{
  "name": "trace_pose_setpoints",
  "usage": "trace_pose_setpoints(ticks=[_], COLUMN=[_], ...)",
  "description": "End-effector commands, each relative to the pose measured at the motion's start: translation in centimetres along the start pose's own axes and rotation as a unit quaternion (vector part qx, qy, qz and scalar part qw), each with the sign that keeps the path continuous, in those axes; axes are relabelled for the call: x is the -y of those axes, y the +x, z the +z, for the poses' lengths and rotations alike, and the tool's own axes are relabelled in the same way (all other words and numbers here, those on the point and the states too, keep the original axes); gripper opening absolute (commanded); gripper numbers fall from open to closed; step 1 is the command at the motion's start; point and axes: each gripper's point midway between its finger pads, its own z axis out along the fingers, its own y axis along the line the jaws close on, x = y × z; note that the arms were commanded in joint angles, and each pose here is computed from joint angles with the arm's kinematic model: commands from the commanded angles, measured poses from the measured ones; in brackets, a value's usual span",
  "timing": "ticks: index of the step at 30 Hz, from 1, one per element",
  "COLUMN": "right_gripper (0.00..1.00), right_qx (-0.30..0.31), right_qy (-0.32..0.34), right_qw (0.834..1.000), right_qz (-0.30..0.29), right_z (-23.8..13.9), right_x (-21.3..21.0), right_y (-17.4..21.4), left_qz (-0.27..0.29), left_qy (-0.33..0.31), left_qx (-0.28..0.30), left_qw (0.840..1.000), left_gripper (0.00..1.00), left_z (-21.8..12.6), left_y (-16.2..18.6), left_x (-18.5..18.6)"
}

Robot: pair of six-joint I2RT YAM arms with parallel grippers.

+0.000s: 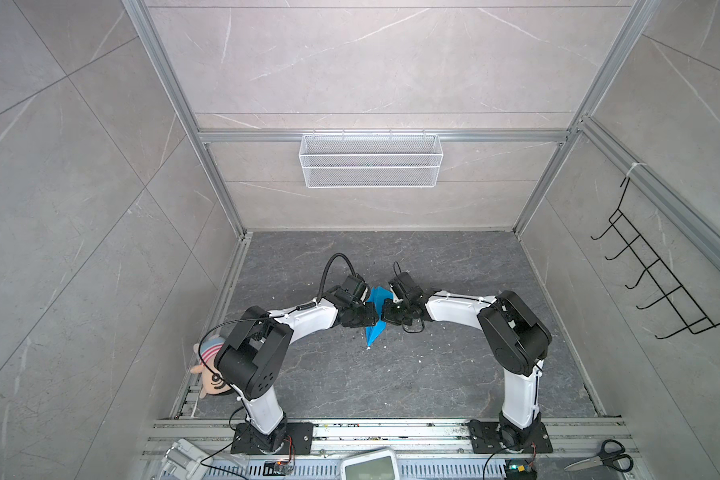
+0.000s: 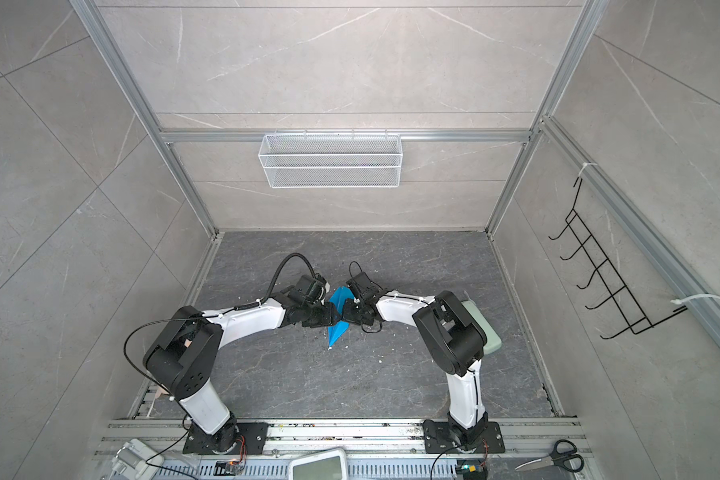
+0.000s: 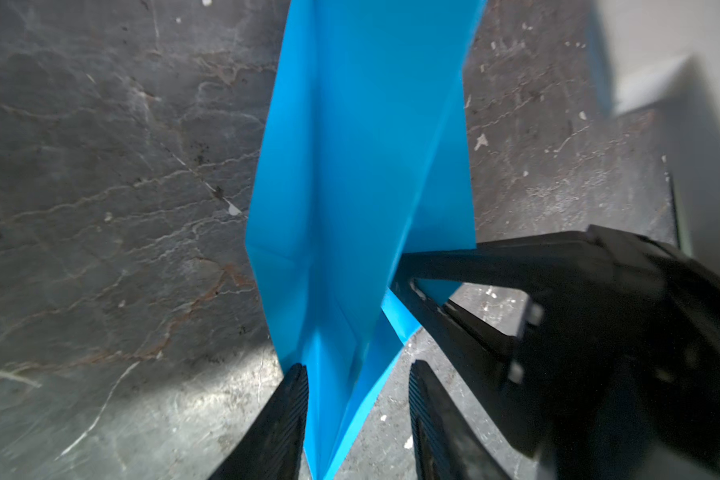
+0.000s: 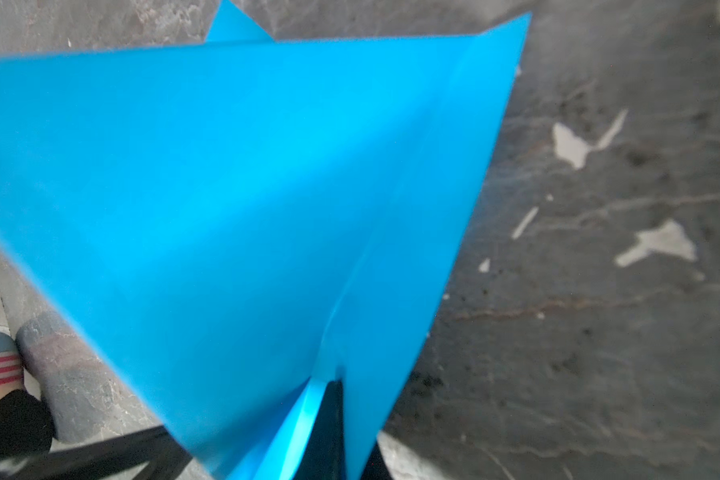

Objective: Fold a paper plane with a square sheet of paper (pick it up from the middle)

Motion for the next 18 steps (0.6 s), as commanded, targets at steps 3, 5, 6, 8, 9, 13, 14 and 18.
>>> trace_pose_setpoints(ticks=[3, 5, 6, 8, 9, 13, 14, 18], right_gripper=[0.08, 0.08, 0.08, 0.08, 0.08, 0.08, 0.08, 0.08], right_qx=[-0.001, -0.001, -0.002, -0.003, -0.002, -0.003, -0.003, -0.004], right_qy=[0.0, -0.001, -0.001, -0.003, -0.003, -0.008, -0.009, -0.011], right_qw=[1.0, 1.0, 1.0, 1.0, 1.0, 1.0, 1.0, 1.0], right_qz=[0.002, 0.003, 0.002, 0.004, 0.006, 0.01, 0.009, 0.011], right_z=[-0.6, -0.5, -0.5, -0.5, -0.5, -0.5, -0.5, -0.5], right_x=[0.3, 0.4, 0.3, 0.3, 0.4, 0.3, 0.3, 0.3], right_y=[0.1, 0.0, 0.1, 0.1, 0.0, 0.0, 0.0, 0.0], left_qz=[0.031, 0.039, 0.043, 0.05, 0.051, 0.054, 0.054, 0.052], left_qy=[-0.01, -0.017, -0.025, -0.037, -0.043, -0.052, -0.055, -0.056], left_qx=[-0.016, -0.02, -0.022, -0.026, -0.027, -0.03, -0.031, -0.025], left_qw=[0.999, 0.999, 0.999, 0.998, 0.997, 0.997, 0.997, 0.997], left_gripper=[0.44, 0.45, 0.46, 0.45, 0.45, 0.44, 0.42, 0.4], left_z=[0.8, 1.1, 1.2, 1.4, 1.5, 1.8, 1.8, 1.6], left_y=[0.4, 0.6, 0.7, 0.9, 0.9, 1.0, 1.0, 0.7], left_x=[0.3, 0.3, 0.1, 0.0, -0.2, -0.3, -0.5, -0.4])
